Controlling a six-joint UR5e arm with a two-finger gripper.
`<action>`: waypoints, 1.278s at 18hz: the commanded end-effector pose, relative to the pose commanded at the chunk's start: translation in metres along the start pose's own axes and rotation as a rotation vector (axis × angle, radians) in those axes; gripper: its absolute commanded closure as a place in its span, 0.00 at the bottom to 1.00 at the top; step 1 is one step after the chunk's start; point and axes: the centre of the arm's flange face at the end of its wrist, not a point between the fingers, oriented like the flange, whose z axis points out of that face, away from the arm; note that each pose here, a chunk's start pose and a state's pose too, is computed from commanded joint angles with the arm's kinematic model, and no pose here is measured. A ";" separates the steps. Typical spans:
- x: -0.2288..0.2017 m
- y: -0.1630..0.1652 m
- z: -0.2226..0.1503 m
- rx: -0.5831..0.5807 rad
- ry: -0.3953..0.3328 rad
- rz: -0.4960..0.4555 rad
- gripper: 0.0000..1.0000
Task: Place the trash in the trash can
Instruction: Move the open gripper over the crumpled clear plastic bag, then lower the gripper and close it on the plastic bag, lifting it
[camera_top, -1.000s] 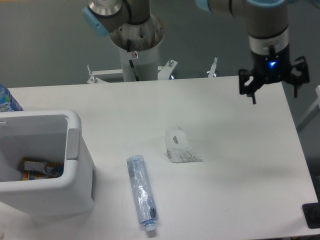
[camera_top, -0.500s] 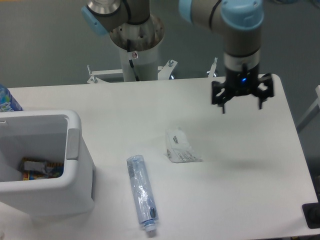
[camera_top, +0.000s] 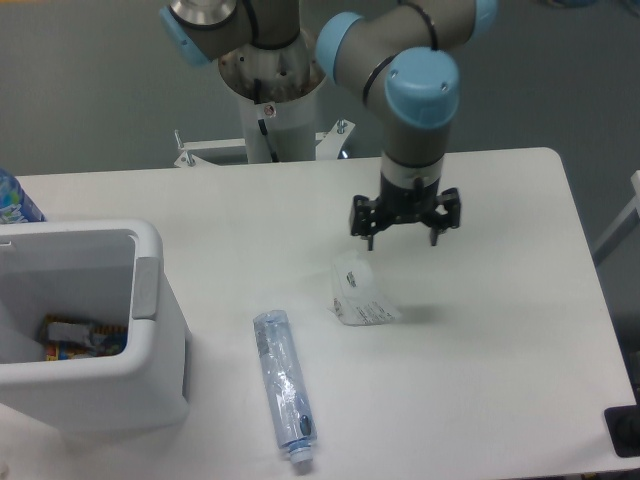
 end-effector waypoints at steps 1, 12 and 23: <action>0.009 0.001 0.017 -0.025 0.012 0.007 0.00; 0.045 -0.009 0.071 -0.112 -0.001 0.029 0.00; 0.040 -0.010 0.084 -0.158 -0.058 0.035 0.46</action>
